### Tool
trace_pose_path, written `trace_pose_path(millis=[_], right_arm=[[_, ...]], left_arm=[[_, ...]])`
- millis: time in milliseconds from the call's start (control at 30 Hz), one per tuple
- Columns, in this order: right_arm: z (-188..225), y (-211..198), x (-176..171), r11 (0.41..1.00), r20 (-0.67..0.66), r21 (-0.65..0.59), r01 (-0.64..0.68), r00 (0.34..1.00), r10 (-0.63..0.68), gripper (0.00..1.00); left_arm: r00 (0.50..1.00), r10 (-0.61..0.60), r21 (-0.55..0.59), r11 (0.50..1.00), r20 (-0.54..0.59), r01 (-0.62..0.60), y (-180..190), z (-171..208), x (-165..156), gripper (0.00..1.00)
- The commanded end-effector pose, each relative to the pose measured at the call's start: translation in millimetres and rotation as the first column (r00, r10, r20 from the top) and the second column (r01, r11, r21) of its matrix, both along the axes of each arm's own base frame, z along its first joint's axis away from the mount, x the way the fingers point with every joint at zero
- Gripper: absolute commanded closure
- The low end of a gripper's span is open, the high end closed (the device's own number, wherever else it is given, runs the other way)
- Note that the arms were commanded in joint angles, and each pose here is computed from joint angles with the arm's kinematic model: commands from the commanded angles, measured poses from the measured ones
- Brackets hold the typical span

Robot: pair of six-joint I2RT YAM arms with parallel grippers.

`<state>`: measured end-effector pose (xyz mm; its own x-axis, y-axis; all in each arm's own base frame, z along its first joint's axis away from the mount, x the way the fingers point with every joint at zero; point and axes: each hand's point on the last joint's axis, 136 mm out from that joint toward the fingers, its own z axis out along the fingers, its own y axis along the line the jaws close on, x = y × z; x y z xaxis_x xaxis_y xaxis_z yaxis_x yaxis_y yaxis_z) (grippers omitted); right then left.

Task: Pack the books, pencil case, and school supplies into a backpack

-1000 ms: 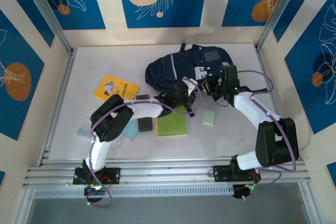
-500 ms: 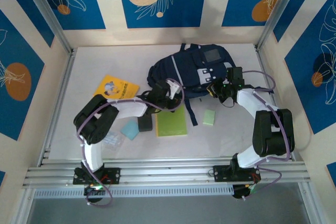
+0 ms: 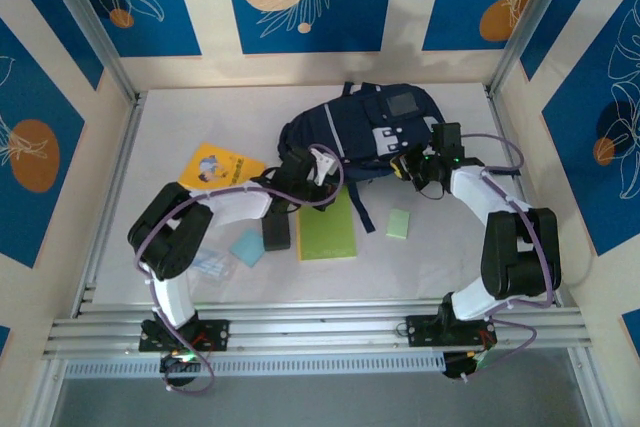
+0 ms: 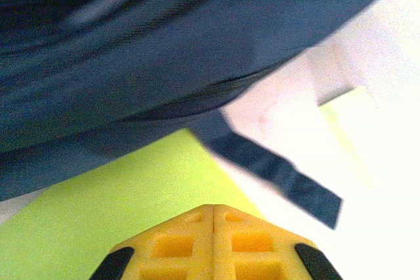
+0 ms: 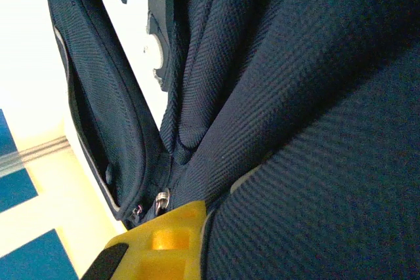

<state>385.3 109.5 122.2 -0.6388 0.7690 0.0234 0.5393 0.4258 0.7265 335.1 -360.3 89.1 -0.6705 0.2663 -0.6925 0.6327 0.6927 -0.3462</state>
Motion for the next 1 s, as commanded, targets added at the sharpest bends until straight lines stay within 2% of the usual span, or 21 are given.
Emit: trace_pose_path(millis=[0,233,333,633,733,867,967], right_arm=[[46,24,3,0.993,0.054,0.107,0.042,0.997,-0.048,1.0],[63,47,3,0.978,0.033,0.19,0.083,0.995,-0.091,1.0],[64,58,4,0.972,0.023,0.225,0.069,0.997,-0.076,1.0],[76,79,2,0.949,0.022,0.31,0.057,0.998,-0.067,1.0],[76,83,0,0.943,0.008,0.328,0.055,0.998,-0.061,1.0],[69,91,-6,0.913,-0.036,0.398,0.087,0.996,-0.08,1.0],[66,96,-12,0.893,-0.068,0.436,0.113,0.993,-0.092,1.0]], left_arm=[[0.995,-0.038,-0.087,0.995,0.093,0.046,-24,39,-1,0.94],[0.981,-0.053,-0.106,0.992,0.188,0.074,-46,58,8,0.61],[0.974,-0.05,-0.097,0.993,0.221,0.074,-52,62,19,0.55],[0.968,0.056,0.003,0.998,0.245,-0.058,-53,31,58,0.59],[0.963,0.107,-0.002,0.994,0.249,-0.11,-51,27,66,0.59],[0.93,0.212,-0.027,0.976,0.3,-0.214,-44,34,85,0.59],[0.903,0.268,-0.063,0.963,0.336,-0.263,-43,38,95,0.66]])
